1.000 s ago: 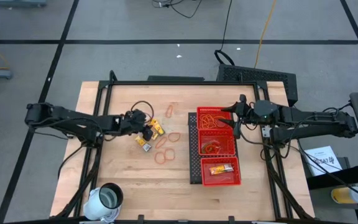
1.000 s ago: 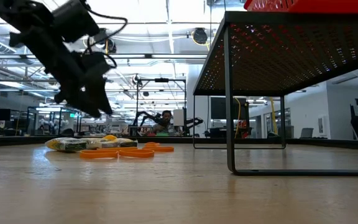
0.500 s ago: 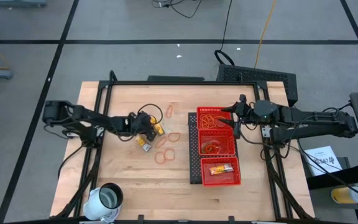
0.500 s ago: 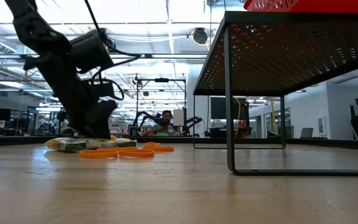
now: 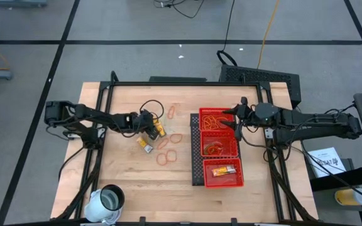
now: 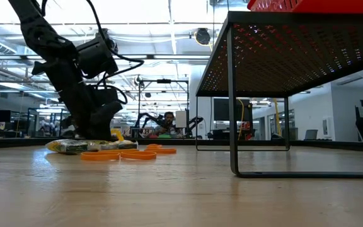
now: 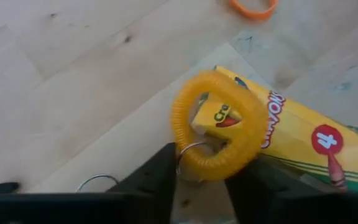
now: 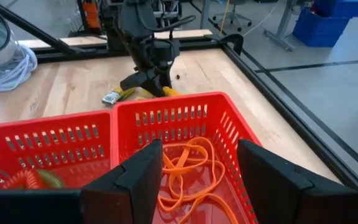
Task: Pick & Place Office Desk Supplies
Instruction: Put the yellow spring keychain into the middle red bin on the shelf
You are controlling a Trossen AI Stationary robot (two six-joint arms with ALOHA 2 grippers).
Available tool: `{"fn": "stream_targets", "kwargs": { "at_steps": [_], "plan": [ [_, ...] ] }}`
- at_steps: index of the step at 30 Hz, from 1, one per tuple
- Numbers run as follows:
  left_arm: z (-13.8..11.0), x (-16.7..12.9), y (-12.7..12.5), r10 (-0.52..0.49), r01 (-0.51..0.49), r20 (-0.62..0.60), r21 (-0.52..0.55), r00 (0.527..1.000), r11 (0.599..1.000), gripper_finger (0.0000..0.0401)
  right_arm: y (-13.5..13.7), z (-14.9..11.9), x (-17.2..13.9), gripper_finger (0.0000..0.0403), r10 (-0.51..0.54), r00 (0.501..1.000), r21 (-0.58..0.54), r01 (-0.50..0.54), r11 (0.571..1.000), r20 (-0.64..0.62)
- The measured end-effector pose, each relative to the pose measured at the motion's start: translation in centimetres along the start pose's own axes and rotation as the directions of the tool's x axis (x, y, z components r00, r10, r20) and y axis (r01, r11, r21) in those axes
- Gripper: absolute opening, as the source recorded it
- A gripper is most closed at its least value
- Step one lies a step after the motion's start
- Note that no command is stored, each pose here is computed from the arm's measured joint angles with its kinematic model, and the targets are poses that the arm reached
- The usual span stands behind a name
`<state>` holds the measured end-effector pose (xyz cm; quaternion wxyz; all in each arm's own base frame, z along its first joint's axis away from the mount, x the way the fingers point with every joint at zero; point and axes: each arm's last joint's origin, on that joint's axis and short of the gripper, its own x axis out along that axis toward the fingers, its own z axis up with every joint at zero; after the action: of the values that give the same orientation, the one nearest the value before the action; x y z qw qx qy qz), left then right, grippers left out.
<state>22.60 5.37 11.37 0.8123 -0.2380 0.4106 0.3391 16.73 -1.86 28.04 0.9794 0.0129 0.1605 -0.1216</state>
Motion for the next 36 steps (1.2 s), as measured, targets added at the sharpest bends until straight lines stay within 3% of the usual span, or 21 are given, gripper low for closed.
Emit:
{"fn": "stream_targets", "kwargs": {
  "at_steps": [6,8,26,32,36],
  "plan": [
    [0.0,0.0,0.0,-0.013,0.013,-0.006,0.001,1.000,1.000,0.0025,0.0,-0.2,0.2,0.0196,0.001,0.999,-0.021,-0.001,1.000,0.034],
    [0.2,0.0,-0.1,-0.016,0.016,-0.004,0.001,1.000,1.000,0.0009,0.0,-0.2,0.2,0.0196,0.001,0.999,-0.022,0.000,1.000,0.036],
    [4.3,-5.3,-1.8,-0.138,0.125,0.192,0.078,0.972,0.989,0.0006,0.0,-0.2,0.2,0.0196,0.002,0.999,-0.014,-0.001,1.000,0.034],
    [5.4,-8.1,-2.7,-0.222,0.196,0.291,0.116,0.931,0.974,0.0005,0.0,-0.2,0.2,0.0196,0.001,0.999,-0.011,-0.001,1.000,0.036],
    [6.1,-9.8,-3.7,-0.306,0.260,0.380,0.167,0.873,0.951,0.0011,0.0,0.1,0.2,0.0196,0.003,0.998,-0.011,-0.002,1.000,0.068]
  ]
}}
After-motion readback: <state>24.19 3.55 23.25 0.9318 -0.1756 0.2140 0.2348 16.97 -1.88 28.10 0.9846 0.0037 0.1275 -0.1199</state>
